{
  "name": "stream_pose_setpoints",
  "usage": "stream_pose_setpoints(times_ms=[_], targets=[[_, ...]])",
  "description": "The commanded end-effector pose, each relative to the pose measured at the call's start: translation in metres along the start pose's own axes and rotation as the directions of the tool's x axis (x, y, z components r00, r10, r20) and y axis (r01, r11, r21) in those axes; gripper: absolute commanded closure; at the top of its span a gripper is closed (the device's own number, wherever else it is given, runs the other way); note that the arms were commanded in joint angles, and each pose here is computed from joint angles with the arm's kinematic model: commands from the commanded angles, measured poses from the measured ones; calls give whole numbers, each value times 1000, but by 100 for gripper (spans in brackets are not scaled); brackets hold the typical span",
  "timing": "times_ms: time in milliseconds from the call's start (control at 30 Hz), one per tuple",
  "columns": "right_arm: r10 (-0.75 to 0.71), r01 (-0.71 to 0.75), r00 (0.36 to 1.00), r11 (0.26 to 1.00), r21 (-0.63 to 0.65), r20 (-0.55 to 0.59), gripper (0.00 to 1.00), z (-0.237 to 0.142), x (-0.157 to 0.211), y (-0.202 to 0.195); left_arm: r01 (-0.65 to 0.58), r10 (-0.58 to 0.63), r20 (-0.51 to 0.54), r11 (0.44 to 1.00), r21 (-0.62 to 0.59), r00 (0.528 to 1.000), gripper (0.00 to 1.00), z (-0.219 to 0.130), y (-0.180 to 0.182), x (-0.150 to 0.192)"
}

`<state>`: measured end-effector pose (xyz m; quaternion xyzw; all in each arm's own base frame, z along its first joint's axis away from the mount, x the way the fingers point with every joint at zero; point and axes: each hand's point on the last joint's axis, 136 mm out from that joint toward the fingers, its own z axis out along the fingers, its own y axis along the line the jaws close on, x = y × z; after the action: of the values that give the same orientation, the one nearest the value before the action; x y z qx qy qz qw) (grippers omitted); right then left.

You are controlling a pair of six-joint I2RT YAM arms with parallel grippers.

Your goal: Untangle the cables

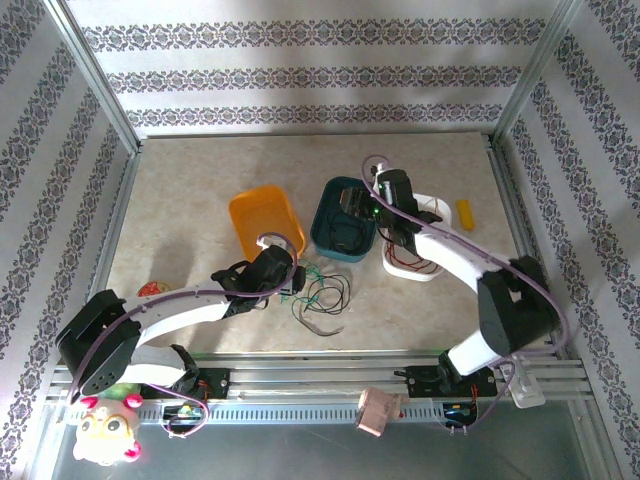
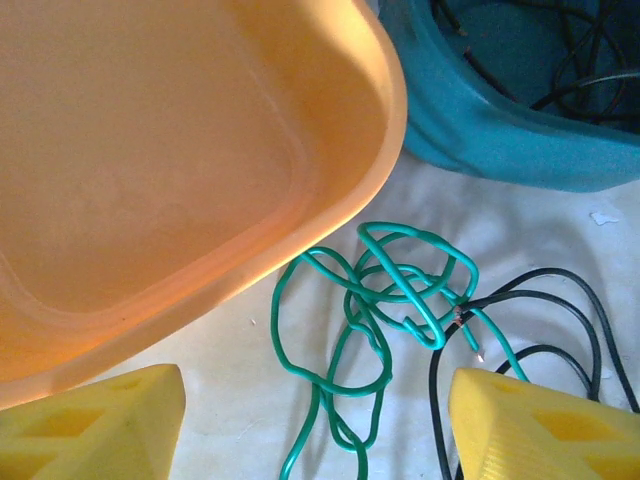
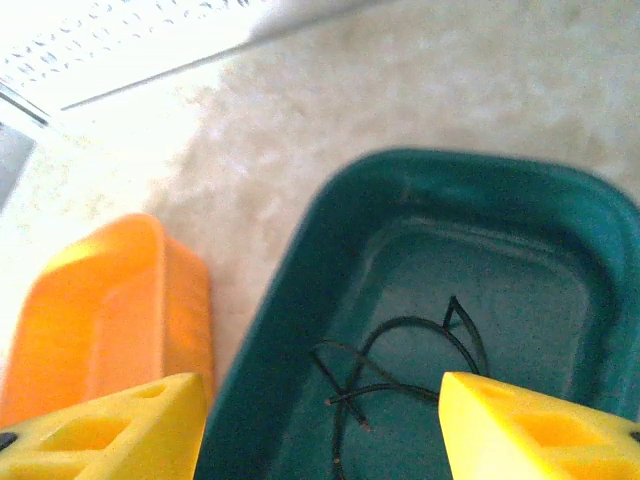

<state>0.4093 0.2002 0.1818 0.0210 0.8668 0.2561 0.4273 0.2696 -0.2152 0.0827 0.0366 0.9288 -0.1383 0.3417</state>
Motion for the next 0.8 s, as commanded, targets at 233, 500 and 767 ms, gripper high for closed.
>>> stream_pose_setpoints(times_ms=[233,500,767], targets=[[-266,193,935,936,-296,-234,39,-81,114,67,-38,37,22,999,1,999,29,-7,-4,-6],[-326,71,815,877,-476,-478,41,-113,230,80,-30,30,-13,999,-45,999,29,-1,4,1],[-376,112,764,878,-465,-524,48,-78,255,84,-50,49,-38,998,-42,998,29,4,-1,3]])
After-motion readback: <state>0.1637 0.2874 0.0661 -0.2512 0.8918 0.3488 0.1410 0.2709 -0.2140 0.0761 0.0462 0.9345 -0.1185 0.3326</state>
